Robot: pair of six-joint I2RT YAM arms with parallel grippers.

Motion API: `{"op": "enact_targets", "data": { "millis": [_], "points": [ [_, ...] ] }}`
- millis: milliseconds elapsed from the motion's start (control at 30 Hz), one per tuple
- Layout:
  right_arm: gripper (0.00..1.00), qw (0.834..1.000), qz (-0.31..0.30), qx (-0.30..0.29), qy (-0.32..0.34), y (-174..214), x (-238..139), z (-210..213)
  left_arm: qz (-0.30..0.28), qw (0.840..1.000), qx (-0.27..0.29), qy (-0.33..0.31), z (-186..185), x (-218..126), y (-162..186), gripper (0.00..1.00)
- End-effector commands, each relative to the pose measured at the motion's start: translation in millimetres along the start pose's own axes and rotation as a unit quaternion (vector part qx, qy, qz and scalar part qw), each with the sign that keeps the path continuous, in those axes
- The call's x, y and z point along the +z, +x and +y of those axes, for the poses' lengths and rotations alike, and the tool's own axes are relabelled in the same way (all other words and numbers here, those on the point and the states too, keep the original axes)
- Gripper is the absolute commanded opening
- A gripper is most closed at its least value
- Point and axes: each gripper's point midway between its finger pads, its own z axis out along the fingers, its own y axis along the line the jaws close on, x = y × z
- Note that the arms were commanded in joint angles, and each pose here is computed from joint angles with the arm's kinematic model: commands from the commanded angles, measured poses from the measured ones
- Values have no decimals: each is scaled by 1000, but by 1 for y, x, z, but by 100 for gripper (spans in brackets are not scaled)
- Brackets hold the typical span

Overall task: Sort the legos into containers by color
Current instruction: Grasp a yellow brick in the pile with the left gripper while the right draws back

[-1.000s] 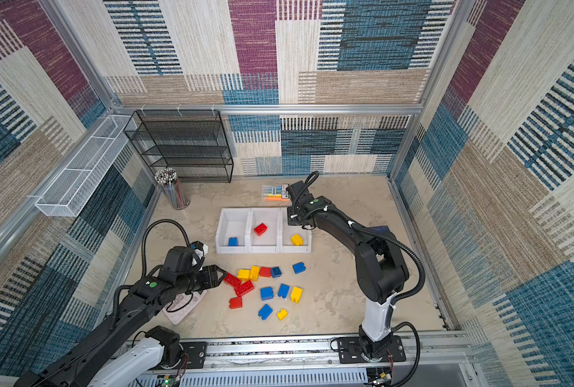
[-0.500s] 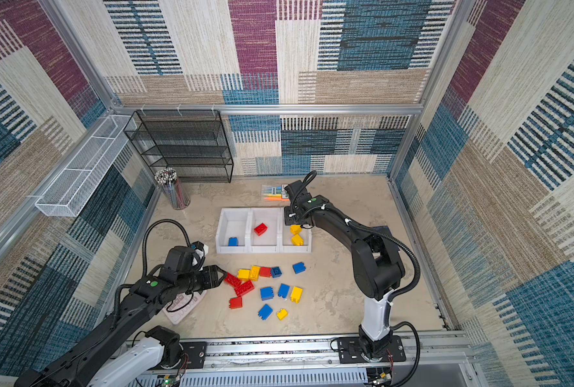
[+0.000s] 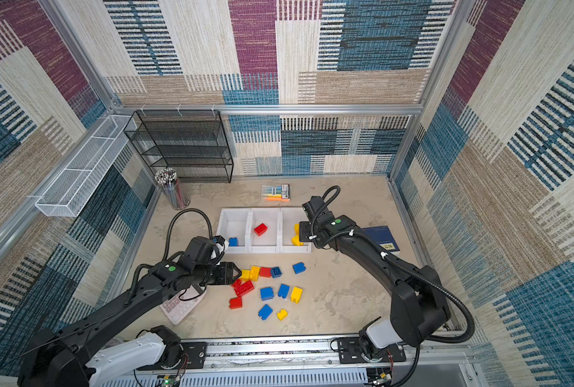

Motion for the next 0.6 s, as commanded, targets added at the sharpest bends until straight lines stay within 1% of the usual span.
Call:
{"op": "enact_targets", "data": {
  "millis": [0, 133, 200, 433, 567],
  "points": [
    [69, 999, 2, 32, 6, 18, -6, -11, 4, 999, 37, -15, -9, 9, -9, 60],
    [69, 999, 7, 53, 0, 39, -9, -19, 25, 997, 69, -16, -30, 25, -14, 60],
    [69, 998, 8, 57, 0, 45, -10, -22, 35, 996, 73, -28, -32, 32, -15, 60],
    [69, 998, 6, 58, -3, 49, -15, -24, 45, 992, 82, -87, -14, 35, -17, 58],
    [69, 998, 8, 58, -7, 51, -14, -23, 55, 990, 86, -98, -9, 39, -15, 57]
  ]
}}
